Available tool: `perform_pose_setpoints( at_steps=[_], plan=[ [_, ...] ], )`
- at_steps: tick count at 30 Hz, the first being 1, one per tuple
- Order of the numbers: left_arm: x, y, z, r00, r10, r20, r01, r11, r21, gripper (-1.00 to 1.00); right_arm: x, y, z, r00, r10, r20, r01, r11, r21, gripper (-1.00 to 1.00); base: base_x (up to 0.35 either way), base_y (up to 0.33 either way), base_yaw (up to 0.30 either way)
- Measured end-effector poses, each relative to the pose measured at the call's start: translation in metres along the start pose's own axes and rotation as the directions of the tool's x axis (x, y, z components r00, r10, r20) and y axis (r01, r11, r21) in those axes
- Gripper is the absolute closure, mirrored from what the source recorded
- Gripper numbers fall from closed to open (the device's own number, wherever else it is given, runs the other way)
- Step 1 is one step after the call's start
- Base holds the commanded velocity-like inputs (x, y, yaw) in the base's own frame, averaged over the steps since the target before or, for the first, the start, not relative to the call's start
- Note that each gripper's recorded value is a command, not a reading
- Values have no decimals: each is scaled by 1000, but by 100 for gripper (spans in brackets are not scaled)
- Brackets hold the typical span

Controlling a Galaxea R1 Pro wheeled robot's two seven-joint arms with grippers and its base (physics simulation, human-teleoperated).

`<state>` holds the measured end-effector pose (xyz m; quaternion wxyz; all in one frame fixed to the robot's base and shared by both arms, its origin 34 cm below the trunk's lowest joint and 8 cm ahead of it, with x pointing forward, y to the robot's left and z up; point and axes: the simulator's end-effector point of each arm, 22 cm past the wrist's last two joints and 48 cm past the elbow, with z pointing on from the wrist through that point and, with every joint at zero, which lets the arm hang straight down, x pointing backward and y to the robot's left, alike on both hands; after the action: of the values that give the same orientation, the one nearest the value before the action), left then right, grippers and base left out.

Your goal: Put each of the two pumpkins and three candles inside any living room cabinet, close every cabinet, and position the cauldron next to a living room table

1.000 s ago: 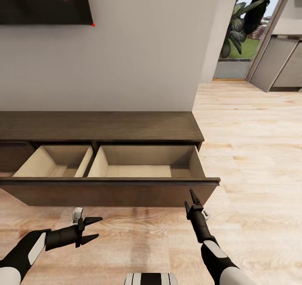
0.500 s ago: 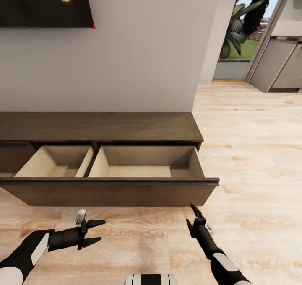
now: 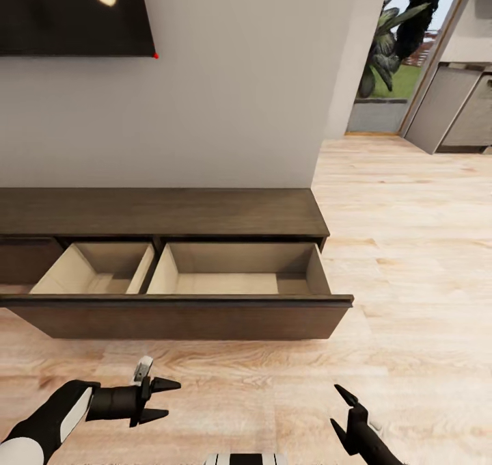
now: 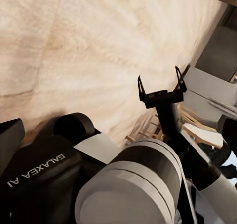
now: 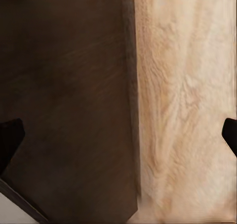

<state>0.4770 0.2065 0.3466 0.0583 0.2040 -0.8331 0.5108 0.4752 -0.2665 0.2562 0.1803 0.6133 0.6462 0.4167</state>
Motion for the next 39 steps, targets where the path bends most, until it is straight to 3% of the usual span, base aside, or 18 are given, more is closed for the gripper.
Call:
perform_pose_setpoints(
  at_steps=[5,11,19,39],
  plan=[
    [5,-9,3,1000,0,-12,0,1000,-10,-100,3,-5,-12,1000,9,8,-9,1000,24,-100,-10,0,0],
    [8,-13,0,1000,-4,-15,3,999,-47,-100,6,0,-22,1000,14,14,-15,999,39,-100,-1,0,0],
    [10,-30,-5,1000,-4,-18,4,999,-48,-100,9,9,-32,1000,18,21,-19,998,51,-100,0,0,0],
    [15,-68,-24,1000,-4,-19,3,999,-51,-100,-11,48,-58,993,-46,105,39,997,63,-100,0,0,0]
  ],
)
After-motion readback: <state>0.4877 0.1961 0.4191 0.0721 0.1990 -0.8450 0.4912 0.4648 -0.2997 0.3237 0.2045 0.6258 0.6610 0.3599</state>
